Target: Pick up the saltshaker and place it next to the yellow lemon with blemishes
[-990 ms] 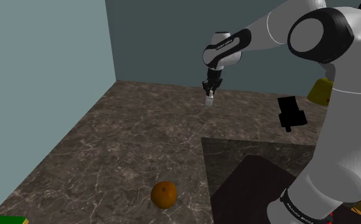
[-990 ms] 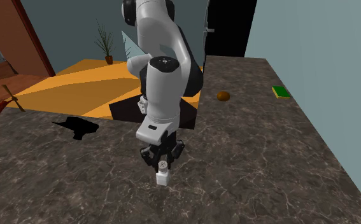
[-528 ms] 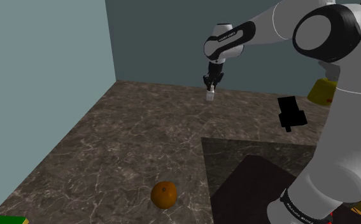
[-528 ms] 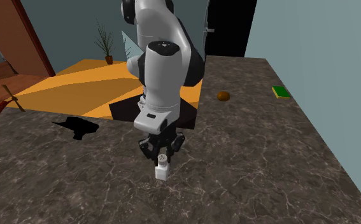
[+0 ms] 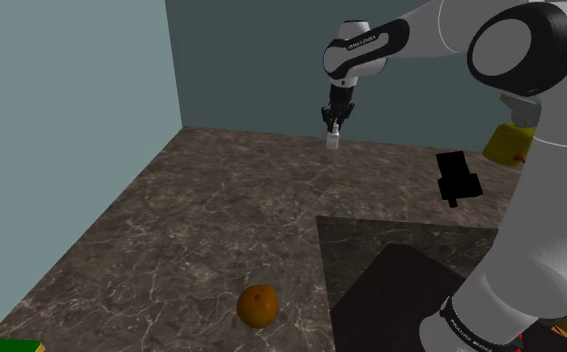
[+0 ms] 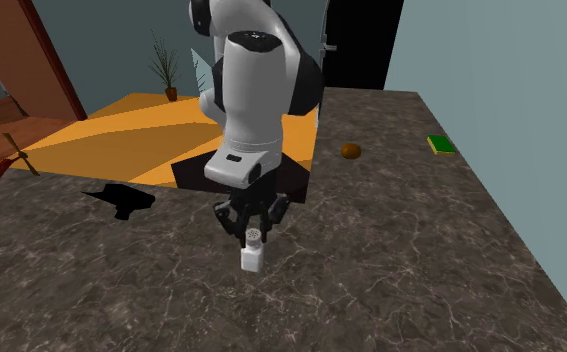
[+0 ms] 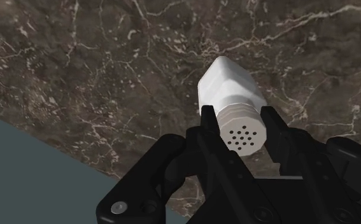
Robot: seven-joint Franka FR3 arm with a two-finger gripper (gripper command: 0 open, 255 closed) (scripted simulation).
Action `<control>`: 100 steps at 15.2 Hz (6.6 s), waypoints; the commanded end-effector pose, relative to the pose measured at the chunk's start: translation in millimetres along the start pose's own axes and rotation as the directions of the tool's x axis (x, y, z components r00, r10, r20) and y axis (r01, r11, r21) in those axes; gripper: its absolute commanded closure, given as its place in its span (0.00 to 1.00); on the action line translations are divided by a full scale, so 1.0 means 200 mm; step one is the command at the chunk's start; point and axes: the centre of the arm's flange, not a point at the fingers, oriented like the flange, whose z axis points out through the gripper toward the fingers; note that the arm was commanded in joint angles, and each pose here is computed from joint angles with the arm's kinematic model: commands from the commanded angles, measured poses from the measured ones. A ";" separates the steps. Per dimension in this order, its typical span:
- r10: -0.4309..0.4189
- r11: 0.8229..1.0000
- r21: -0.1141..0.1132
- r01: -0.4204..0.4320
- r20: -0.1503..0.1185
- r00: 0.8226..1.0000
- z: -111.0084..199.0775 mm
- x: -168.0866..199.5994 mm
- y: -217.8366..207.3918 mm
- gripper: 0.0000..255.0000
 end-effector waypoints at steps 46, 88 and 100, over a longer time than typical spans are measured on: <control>0.000 1.000 0.000 0.000 0.000 1.000 -0.64 -1.42 -1.48 1.00; 0.000 1.000 0.000 0.000 0.000 1.000 -0.06 -2.17 -2.28 1.00; 0.000 1.000 0.000 0.000 0.000 1.000 0.00 -2.18 -2.29 0.00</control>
